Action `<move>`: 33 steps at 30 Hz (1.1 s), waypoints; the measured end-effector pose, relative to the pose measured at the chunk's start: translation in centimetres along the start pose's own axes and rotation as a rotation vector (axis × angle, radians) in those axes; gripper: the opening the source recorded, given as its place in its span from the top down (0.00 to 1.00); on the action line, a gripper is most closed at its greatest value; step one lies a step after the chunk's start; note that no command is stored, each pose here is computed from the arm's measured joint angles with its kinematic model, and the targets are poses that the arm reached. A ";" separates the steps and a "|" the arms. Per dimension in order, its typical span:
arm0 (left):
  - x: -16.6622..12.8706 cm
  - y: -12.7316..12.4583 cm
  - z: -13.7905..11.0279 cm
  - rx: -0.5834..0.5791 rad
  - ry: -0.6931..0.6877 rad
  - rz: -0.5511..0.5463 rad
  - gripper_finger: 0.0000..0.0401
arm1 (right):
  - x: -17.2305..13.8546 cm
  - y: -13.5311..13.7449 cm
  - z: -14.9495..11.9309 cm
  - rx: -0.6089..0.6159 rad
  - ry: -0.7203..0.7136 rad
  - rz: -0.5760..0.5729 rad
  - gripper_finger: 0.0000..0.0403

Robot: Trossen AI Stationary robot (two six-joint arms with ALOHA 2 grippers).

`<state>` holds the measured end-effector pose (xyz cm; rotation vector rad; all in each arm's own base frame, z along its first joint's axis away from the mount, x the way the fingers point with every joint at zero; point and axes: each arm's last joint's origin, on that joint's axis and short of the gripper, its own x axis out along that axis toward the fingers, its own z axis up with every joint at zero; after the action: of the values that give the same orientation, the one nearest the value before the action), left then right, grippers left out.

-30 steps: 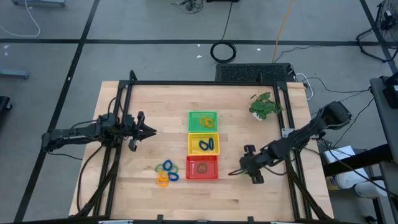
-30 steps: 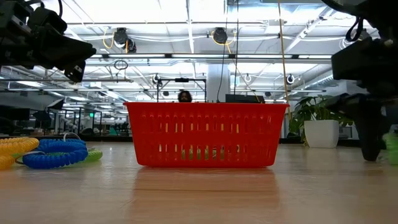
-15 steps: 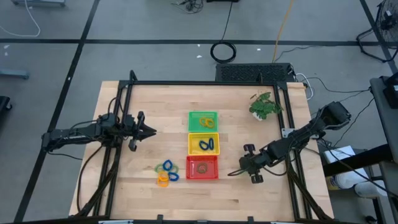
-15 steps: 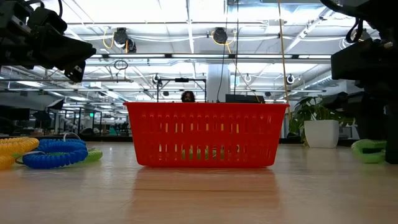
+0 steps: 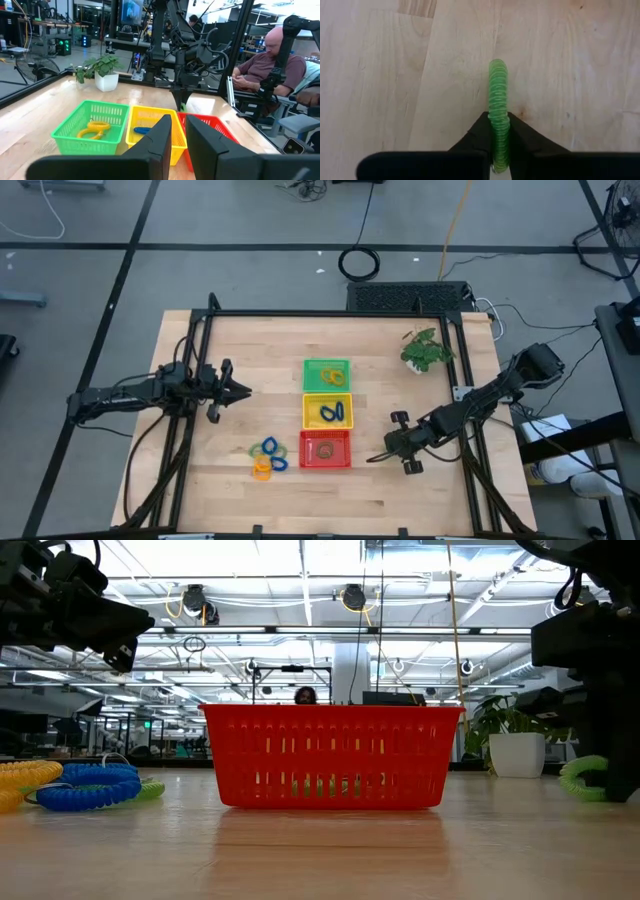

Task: Sort spring keychains into baskets
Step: Put the green spring keychain into the red basket

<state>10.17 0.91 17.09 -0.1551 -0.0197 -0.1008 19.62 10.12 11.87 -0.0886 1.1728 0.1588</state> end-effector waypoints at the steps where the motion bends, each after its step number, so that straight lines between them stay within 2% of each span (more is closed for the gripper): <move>1: 0.0 0.0 0.0 0.000 0.000 0.000 0.85 | 0.0 0.0 0.0 0.000 0.000 0.000 0.95; 33: 0.0 0.0 0.0 0.000 0.000 0.000 0.85 | 0.0 0.0 0.0 0.001 -0.002 0.002 0.94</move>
<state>10.17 0.91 17.09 -0.1550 -0.0202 -0.1005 19.63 10.13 11.85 -0.0866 1.1708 0.1600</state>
